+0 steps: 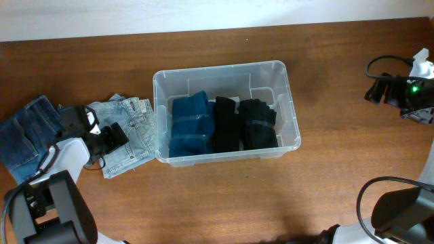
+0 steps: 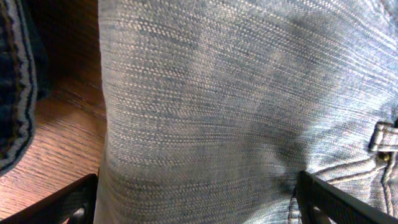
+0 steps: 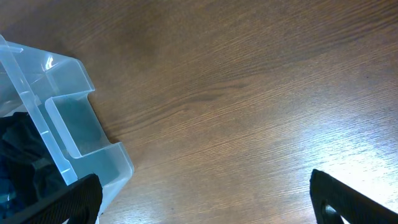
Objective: Pack container
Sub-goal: 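Grasp the light-blue jeans edge with the left gripper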
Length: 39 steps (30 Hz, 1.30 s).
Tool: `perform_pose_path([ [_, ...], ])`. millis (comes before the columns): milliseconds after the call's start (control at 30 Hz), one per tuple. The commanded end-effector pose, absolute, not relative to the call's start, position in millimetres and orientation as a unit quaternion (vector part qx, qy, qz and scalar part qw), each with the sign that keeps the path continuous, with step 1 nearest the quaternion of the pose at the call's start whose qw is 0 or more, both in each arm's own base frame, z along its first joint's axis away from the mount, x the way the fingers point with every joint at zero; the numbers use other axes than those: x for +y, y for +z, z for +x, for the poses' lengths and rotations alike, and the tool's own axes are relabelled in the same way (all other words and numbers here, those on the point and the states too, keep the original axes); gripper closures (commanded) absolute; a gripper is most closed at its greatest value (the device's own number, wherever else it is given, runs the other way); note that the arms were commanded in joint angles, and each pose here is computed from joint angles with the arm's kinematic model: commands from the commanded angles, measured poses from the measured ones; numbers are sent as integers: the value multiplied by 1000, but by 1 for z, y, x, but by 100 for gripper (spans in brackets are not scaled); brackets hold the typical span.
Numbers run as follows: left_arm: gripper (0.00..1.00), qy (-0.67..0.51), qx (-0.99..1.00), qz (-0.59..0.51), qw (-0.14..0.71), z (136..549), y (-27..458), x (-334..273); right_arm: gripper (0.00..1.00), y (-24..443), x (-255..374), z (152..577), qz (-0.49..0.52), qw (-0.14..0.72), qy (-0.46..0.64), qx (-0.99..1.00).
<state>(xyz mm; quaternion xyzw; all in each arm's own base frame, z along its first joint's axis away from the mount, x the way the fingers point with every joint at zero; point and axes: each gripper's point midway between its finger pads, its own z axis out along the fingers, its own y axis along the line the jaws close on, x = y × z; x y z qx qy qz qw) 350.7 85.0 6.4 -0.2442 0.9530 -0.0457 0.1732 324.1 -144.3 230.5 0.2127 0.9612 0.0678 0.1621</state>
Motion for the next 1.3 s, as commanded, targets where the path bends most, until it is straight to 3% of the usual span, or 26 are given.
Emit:
perform_pose_path([
  [0, 1, -67, 957, -244, 140, 332, -11, 71, 2, 233, -147, 325, 211, 167, 65, 961],
  [500, 3, -69, 958, -244, 132, 327, -13, 69, 1, 233, -147, 325, 211, 167, 65, 961],
  [567, 11, -75, 958, -243, 133, 328, -13, 67, 1, 233, -147, 325, 211, 167, 65, 961],
  [600, 22, -85, 957, -242, 133, 328, -12, 64, 2, 233, -147, 325, 211, 167, 65, 961],
  [700, 39, -100, 957, -240, 133, 329, -11, 59, 2, 233, -147, 325, 211, 167, 65, 961],
  [867, 57, -102, 957, -237, 134, 330, -11, 58, 1, 233, -147, 325, 211, 167, 64, 961],
  [1100, 99, -101, 959, -226, 136, 333, -7, 59, 1, 233, -147, 325, 211, 167, 65, 961],
  [1267, 99, -100, 958, -225, 148, 343, 4, 62, 1, 233, -147, 325, 211, 167, 65, 961],
])
